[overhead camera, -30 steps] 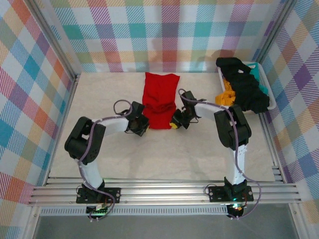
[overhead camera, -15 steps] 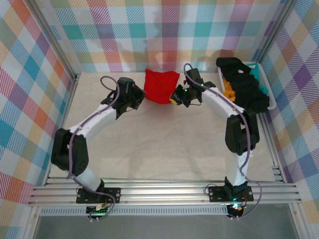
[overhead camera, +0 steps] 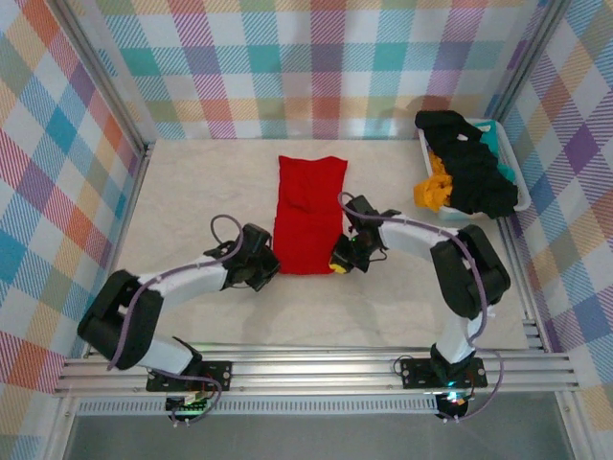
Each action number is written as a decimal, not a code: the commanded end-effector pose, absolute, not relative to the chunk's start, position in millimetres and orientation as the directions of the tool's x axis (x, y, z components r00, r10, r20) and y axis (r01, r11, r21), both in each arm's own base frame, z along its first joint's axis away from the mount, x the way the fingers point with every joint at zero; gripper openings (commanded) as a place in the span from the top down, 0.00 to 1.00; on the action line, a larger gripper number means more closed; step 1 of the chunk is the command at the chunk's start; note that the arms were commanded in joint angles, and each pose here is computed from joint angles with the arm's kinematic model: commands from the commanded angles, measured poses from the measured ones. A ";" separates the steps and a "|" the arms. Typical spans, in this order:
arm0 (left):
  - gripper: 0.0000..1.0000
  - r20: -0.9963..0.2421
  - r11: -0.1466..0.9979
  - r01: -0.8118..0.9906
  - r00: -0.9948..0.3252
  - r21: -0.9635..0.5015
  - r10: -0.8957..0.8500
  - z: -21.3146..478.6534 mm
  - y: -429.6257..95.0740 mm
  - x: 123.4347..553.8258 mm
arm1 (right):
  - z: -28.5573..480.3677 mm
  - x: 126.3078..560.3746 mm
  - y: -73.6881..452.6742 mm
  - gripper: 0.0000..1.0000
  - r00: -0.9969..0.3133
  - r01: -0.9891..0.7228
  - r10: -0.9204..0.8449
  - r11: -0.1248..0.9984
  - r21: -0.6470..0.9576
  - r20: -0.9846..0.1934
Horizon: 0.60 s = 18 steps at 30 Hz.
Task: Fold and stack the t-shirts
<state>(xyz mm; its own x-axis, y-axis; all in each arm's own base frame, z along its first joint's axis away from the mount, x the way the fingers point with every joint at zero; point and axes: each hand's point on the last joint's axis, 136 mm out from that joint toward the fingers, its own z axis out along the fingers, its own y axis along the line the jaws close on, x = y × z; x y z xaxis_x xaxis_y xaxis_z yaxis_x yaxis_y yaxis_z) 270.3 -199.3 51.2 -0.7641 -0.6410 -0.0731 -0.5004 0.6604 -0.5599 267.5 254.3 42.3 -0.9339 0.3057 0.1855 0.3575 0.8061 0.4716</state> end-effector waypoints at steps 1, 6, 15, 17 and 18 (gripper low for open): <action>1.00 -0.097 0.661 -0.478 -0.765 -0.578 -0.637 67.0 -198.2 254.7 | 56.8 256.5 252.4 1.00 -0.946 0.322 0.290 0.806 0.498 0.142; 1.00 -0.125 0.685 -0.431 -0.788 -0.587 -0.603 91.8 -193.9 224.5 | 72.5 222.6 244.4 1.00 -0.964 0.263 0.246 0.834 0.486 0.098; 1.00 -0.181 0.637 -0.281 -0.808 -0.718 -0.561 161.1 -198.9 189.9 | 118.9 168.8 226.8 1.00 -0.959 0.282 0.257 0.798 0.532 0.123; 1.00 -0.189 0.613 -0.261 -0.799 -0.745 -0.571 178.7 -199.2 188.5 | 137.6 167.0 224.9 1.00 -0.957 0.285 0.269 0.782 0.554 0.112; 1.00 -0.204 0.603 -0.244 -0.790 -0.759 -0.578 191.9 -198.6 188.9 | 149.4 167.1 224.3 1.00 -0.956 0.283 0.275 0.774 0.566 0.102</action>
<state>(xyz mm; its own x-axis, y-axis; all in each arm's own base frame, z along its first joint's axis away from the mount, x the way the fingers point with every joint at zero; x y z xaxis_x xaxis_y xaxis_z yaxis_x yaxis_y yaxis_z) 188.0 -205.7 165.1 -0.8230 -0.5415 -0.1716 -0.2544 0.6215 -0.7410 179.7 234.1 133.8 -0.9699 0.2361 0.0599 0.2254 0.7767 0.5882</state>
